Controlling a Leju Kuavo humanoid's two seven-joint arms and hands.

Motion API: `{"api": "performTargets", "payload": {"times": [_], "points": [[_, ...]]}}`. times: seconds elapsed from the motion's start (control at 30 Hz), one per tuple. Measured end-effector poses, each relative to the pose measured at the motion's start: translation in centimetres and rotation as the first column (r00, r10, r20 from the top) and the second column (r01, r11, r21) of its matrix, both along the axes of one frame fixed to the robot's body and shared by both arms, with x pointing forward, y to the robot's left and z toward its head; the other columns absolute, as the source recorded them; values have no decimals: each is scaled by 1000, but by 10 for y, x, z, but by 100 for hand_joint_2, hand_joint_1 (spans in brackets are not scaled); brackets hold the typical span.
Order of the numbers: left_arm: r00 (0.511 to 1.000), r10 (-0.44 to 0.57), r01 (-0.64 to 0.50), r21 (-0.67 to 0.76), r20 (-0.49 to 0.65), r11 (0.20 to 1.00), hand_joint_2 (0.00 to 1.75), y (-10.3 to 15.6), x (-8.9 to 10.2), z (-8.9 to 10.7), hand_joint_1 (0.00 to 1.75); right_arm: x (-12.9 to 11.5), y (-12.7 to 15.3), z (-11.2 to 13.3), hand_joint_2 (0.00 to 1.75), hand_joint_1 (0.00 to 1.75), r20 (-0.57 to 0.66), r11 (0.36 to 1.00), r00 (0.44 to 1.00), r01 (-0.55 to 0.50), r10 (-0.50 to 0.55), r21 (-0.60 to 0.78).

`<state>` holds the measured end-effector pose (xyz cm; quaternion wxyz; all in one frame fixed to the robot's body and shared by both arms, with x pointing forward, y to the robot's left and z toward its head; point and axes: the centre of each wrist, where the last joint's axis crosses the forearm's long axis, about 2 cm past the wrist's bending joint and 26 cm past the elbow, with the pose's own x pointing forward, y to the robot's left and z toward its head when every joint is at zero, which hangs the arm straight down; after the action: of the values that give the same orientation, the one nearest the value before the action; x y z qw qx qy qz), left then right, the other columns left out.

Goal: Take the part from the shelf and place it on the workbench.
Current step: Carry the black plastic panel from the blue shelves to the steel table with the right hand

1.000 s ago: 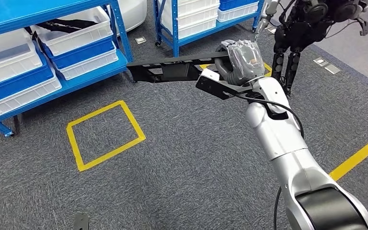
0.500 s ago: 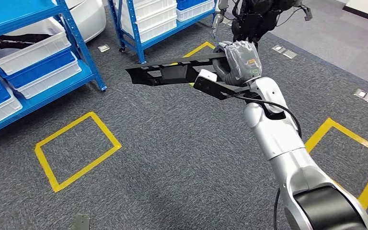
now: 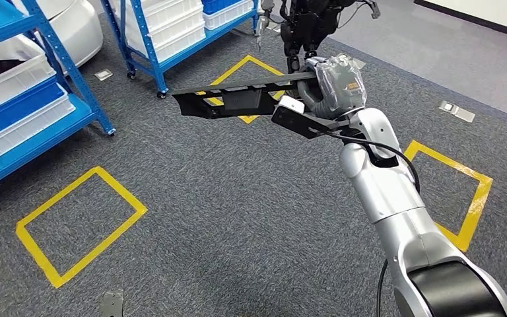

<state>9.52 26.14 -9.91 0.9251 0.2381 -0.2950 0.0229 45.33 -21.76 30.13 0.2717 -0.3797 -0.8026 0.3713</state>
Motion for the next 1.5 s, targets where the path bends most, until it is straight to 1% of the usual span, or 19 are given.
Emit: {"api": "performTargets", "payload": {"times": [0.27,0.57,0.73,0.93,1.1,1.23,1.4,1.5], "points": [[1000,-4,4,1,0,1000,175,0,-1,0,0,1,-4,2,175,164,5,1000,1000,9,-9,7],[1000,-9,9,5,0,1000,175,2,-1,0,0,-1,-3,-2,175,164,-2,1000,1000,6,-6,11],[1000,-11,11,5,5,1000,175,1,3,1,0,0,-10,-2,175,164,1,1000,1000,23,-23,15],[1000,-9,9,6,5,1000,175,2,2,0,0,-2,-11,-6,175,164,-7,1000,1000,24,-24,18],[1000,-12,12,6,5,1000,175,2,3,0,0,-1,-11,-3,175,164,3,999,1000,26,-26,23],[1000,-18,18,7,8,1000,175,1,4,1,0,-1,-16,-2,175,164,4,999,999,47,-47,20],[1000,-20,20,8,-3,1000,175,2,-2,0,0,-1,-24,-4,175,164,-6,997,997,73,-72,30],[1000,-20,20,9,-4,1000,175,2,-2,-1,0,0,-30,-5,175,164,-7,996,996,85,-85,31]]}}
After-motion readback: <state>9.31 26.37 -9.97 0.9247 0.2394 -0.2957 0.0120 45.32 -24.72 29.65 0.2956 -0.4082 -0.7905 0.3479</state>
